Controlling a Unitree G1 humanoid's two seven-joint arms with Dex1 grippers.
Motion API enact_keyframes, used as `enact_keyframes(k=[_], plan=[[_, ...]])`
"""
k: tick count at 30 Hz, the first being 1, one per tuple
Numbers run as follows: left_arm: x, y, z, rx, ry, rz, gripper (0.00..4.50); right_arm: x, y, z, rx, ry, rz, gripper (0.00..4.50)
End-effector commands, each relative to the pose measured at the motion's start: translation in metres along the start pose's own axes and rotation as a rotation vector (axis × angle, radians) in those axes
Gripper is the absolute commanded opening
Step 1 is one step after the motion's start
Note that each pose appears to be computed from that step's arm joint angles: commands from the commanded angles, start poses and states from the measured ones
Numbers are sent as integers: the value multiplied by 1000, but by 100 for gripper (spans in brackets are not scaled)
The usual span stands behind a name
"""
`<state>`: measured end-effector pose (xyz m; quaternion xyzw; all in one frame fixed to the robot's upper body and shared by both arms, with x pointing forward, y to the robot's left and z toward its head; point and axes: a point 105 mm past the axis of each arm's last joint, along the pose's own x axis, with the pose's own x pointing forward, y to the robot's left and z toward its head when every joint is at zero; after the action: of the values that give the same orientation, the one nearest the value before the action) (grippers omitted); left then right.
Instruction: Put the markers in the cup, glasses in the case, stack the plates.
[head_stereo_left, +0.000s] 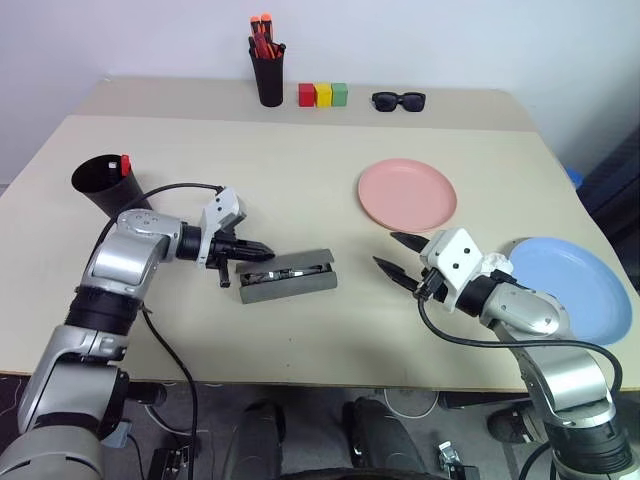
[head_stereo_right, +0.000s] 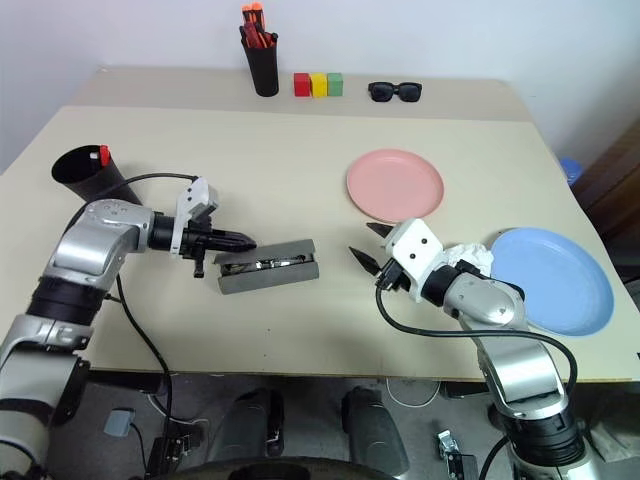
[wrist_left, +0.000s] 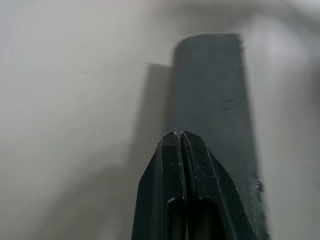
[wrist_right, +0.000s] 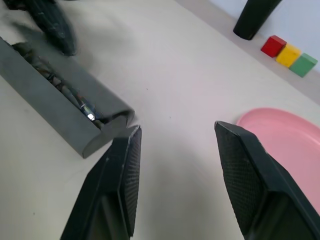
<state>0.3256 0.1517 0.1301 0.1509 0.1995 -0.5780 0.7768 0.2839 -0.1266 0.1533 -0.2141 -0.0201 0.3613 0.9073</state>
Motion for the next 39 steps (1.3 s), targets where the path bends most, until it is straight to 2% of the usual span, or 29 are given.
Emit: enact_keyframes(k=[1,3,6,9,12,16,23,26,29,35,39], plan=[[-7,-14,9,92,-3,-15,4,2,-9,6,-13,-20,-22,231],[-7,-22,3,122,21,-24,4,5,-13,3,2,4,-27,231],[-8,-22,10,168,-67,41,4,15,-31,-8,4,75,-61,231],[-13,-17,23,152,-198,136,4,25,-53,-17,-80,143,-133,231],[-18,-20,31,147,-279,189,4,33,-62,-30,-140,207,-156,231],[-27,-29,38,112,-371,288,4,49,-66,-50,-325,301,-122,231],[-29,-44,35,90,-371,343,4,63,-75,-68,-439,341,-134,231],[-28,-46,35,87,-368,348,0,64,-75,-70,-467,338,-127,150],[-28,-46,34,86,-367,353,0,65,-75,-68,-480,325,-126,4],[-25,-40,35,99,-367,354,0,56,-89,-44,-576,273,-203,4],[-17,-36,44,119,-382,320,0,23,-108,-19,-599,250,-264,4]])
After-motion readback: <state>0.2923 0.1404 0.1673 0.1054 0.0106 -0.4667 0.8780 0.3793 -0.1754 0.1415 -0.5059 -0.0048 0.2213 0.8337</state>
